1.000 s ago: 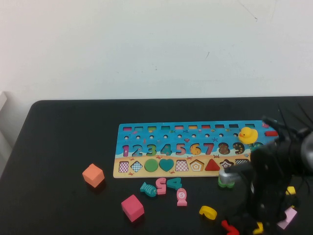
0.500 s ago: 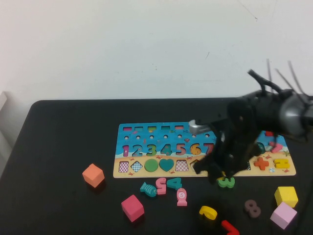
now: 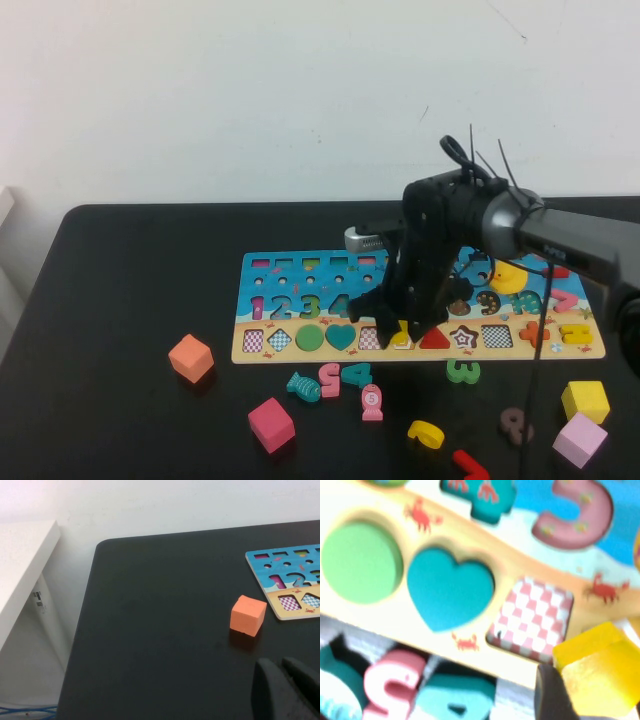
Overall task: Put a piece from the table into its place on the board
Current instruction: Place the "Pentagon" into the hole of the Pentagon
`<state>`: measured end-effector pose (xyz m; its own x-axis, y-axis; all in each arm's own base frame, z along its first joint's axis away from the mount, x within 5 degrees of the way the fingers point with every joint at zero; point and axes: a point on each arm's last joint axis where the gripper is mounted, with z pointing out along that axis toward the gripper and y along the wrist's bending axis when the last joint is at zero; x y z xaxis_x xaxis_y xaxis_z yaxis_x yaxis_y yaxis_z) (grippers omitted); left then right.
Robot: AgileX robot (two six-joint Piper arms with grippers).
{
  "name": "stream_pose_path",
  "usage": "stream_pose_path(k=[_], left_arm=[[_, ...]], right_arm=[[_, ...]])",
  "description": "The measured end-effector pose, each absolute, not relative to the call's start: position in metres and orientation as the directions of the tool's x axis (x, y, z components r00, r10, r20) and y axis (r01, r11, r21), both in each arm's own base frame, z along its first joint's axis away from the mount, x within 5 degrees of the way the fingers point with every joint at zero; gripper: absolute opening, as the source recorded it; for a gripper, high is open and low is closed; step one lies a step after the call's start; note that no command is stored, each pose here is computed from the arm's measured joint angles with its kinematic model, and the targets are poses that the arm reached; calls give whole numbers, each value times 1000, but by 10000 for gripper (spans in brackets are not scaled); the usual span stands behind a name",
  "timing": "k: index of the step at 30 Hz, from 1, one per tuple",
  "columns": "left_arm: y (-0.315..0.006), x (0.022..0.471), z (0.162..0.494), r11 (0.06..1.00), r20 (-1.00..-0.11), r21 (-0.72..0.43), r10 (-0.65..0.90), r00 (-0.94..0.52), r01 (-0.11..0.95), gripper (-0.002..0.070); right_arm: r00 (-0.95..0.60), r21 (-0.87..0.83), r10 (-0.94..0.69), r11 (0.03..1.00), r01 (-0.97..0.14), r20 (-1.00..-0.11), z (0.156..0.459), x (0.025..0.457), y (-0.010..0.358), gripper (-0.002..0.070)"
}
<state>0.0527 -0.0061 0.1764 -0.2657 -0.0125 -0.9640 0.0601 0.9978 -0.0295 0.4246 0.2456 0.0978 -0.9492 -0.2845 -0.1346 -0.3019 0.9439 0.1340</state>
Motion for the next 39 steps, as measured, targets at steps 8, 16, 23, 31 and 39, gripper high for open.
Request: stream_pose_path(k=[8,16,23,31,39], left_arm=[[-6,53,176,998,-964,-30,-13,-266,60,-3],[-6,53,176,998,-964,-30,-13,-266,60,-3],[-6,53,176,998,-964,-30,-13,-266,60,-3],[-6,53,176,998,-964,-30,-13,-266,60,-3],[-6,53,176,998,-964,-30,-13,-266,60,-3]], right_arm=[[-959,139,-254,953,-270,-121,92,432,250,358],[-971,150,-217,962,-230,-102,92,431,250,358],[-969,185,-220,953,-238,-113,92,431,254,358],[-969,103,-243,963,-247,-54,90,428,245,358],[-979,95,-193,975,-199,-65,90,429,245,358]])
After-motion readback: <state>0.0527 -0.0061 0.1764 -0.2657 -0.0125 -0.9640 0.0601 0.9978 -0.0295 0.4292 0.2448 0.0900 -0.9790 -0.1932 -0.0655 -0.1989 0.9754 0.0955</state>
